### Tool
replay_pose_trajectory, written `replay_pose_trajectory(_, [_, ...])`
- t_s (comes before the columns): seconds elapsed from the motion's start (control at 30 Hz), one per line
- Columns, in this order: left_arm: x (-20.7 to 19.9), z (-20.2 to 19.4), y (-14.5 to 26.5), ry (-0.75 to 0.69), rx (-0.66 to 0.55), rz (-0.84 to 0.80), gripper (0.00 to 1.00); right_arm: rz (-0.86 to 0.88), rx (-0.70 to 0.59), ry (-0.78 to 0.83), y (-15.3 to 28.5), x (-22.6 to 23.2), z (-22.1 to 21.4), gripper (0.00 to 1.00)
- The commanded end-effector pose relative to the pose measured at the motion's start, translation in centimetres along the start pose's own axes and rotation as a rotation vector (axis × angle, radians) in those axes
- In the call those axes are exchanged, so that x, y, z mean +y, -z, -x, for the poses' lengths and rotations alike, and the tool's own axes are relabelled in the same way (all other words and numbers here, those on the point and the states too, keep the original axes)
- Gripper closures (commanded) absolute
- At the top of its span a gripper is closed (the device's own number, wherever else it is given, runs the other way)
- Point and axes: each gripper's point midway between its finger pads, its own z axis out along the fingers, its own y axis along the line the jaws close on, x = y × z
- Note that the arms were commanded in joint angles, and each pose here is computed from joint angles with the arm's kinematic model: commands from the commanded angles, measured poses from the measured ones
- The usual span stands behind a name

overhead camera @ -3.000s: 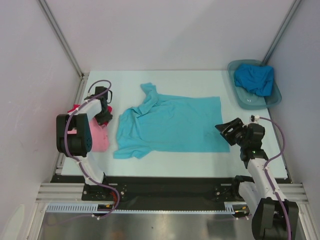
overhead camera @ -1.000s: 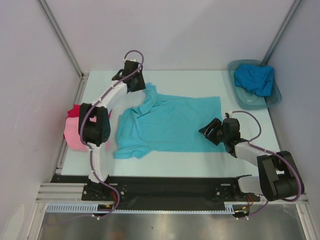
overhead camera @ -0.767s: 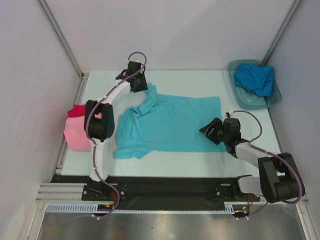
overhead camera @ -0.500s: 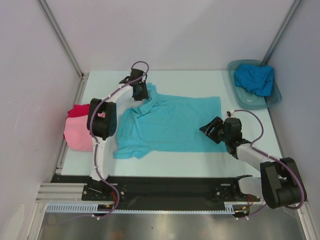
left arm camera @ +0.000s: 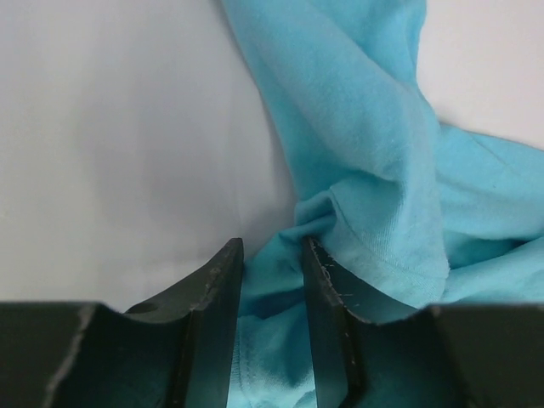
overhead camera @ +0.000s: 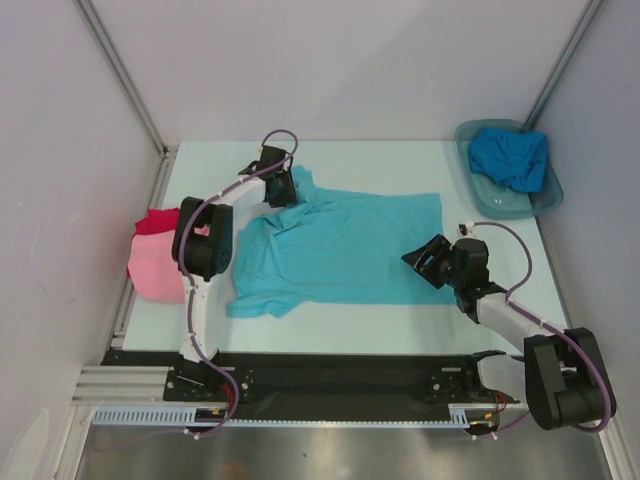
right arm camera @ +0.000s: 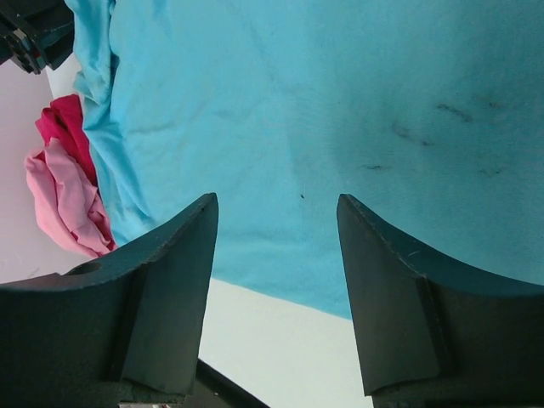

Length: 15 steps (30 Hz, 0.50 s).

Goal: Fold and stack the t-shirts
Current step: Flatten the tshirt out

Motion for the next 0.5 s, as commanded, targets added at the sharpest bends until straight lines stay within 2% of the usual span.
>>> replay_pose_trajectory(0.0, [-1.8,1.1,1.6,0.018,-0.036,-0.075,0.61,0.052,-0.023,0.005,0.1,1.2,0.6,0.37])
replay_pose_trajectory(0.1, [-2.0,1.4,2.0,0.011,-0.048,-0.077,0.68,0.053,-0.017,0.001,-0.1,1.0,0.3,0.37])
replay_pose_trajectory(0.23, [-1.6,2.1,2.7,0.004,-0.072,-0.055,0.92,0.059,-0.009,0.001,-0.2,1.0,-0.3,0.38])
replay_pose_trajectory(0.3, [-1.8,2.4,3.2,-0.003,-0.078,-0.057,0.99,0.055,-0.005,0.000,-0.4,0.9,-0.5,0.38])
replay_pose_trajectory(0.47, [-0.5,3.8,4.4,-0.011,-0.135,0.027,1.00,0.062,-0.002,0.005,-0.6,1.2,-0.9,0.38])
